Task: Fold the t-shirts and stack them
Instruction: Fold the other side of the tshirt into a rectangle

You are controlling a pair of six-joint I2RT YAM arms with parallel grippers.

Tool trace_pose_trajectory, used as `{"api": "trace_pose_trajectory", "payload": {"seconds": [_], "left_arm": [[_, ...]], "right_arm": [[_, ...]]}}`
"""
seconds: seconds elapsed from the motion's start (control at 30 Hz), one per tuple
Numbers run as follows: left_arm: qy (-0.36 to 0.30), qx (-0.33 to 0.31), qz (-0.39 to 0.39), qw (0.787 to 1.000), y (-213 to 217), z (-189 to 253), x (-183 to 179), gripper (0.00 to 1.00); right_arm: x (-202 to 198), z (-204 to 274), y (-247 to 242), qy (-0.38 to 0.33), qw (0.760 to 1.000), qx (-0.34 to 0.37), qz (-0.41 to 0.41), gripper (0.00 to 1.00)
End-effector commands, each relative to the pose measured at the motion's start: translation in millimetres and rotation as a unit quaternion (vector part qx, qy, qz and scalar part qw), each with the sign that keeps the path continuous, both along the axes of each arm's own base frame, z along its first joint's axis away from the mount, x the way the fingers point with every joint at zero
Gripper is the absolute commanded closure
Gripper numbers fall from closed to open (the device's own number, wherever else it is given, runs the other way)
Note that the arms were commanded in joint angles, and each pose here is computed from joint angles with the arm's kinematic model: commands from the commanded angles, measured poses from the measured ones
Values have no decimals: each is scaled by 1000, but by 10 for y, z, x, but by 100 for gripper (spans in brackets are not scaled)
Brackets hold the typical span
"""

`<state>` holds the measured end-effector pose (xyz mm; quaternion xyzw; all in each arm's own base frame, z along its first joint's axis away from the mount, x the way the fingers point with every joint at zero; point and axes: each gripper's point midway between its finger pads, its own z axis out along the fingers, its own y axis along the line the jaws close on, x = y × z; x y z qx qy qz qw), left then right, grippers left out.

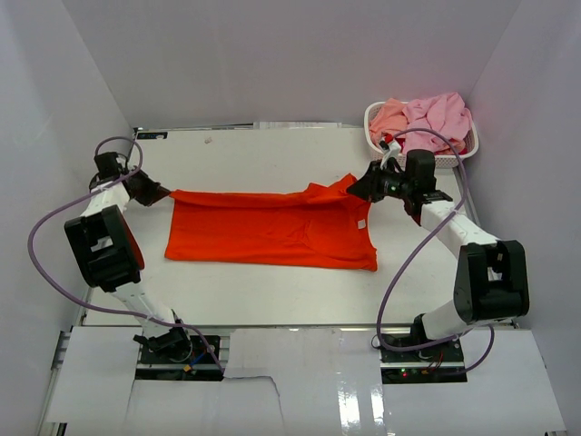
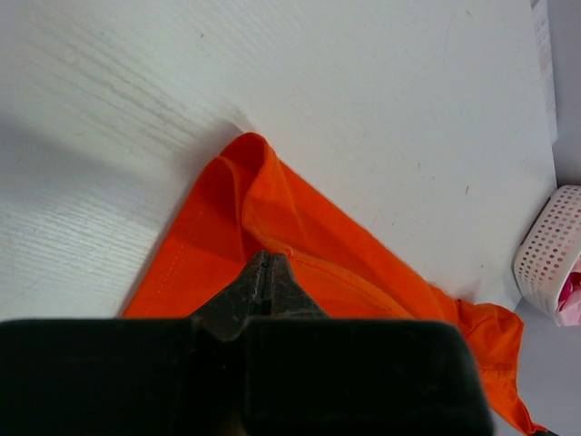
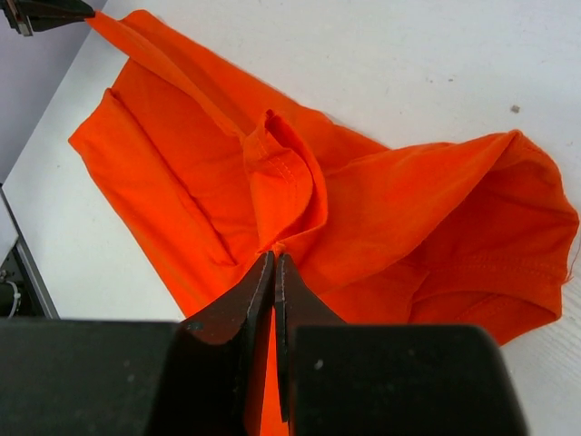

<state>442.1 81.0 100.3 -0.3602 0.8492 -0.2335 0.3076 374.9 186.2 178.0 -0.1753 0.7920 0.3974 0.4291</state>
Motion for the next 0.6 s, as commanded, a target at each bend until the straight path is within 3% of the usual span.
{"api": "trace_pose_trajectory", "payload": {"seconds": [0.0, 0.57], "left_arm": [[-15, 14, 4, 1000, 30, 160, -77, 100], [48, -11, -3, 999, -118, -282, -409, 100]], "right_arm": [[-58, 76, -34, -23, 1000, -4, -3, 92], [-440, -464, -106, 55, 998, -13, -16, 92]]}}
